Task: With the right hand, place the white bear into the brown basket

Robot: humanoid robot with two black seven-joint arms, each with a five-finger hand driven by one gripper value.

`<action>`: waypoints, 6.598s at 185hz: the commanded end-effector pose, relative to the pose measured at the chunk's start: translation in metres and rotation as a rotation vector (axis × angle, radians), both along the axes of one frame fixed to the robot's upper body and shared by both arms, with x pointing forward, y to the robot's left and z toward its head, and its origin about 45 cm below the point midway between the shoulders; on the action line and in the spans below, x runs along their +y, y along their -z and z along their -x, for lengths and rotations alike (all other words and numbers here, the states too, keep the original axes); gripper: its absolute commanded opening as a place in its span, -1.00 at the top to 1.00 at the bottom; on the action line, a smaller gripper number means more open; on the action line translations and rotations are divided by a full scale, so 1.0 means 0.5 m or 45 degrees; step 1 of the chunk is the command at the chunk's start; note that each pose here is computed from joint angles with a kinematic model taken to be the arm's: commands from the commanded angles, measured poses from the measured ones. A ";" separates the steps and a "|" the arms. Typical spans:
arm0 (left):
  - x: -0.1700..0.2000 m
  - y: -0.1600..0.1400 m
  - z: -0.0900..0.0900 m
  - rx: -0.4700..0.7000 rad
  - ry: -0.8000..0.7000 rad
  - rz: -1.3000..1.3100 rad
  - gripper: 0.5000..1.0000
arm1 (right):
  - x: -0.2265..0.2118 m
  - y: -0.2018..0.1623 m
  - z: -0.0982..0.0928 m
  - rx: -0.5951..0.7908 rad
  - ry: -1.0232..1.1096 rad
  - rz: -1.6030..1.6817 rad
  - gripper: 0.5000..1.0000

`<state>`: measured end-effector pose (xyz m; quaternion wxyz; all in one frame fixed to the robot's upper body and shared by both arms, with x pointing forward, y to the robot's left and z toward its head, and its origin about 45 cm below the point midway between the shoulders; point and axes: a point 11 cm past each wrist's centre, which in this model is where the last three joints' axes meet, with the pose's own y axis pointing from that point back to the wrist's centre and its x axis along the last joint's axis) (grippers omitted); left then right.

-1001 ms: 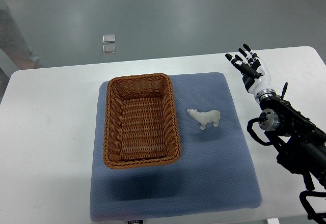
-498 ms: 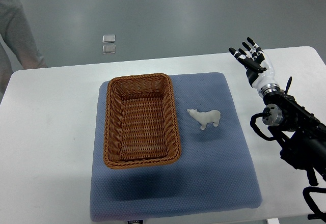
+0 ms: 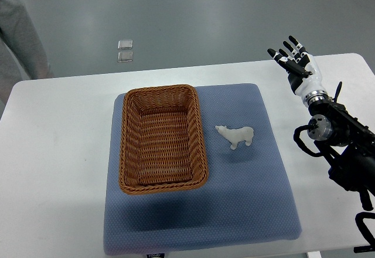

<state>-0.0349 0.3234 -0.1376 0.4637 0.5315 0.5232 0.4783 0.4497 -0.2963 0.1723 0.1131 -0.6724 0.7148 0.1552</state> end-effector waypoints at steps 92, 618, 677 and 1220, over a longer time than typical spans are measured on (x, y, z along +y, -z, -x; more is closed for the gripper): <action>0.000 0.000 0.000 0.000 0.000 0.000 -1.00 | 0.053 -0.060 -0.029 -0.056 -0.351 0.548 -0.68; 0.000 0.000 0.000 0.000 -0.002 0.000 -1.00 | 0.177 -0.031 0.118 -0.128 -1.671 2.037 -0.20; 0.000 0.000 0.000 0.000 -0.002 0.000 -1.00 | 0.178 -0.035 0.119 -0.139 -1.672 2.031 0.07; 0.000 0.000 0.000 0.000 -0.002 0.000 -1.00 | 0.572 -0.082 0.120 -0.531 -1.954 2.230 0.36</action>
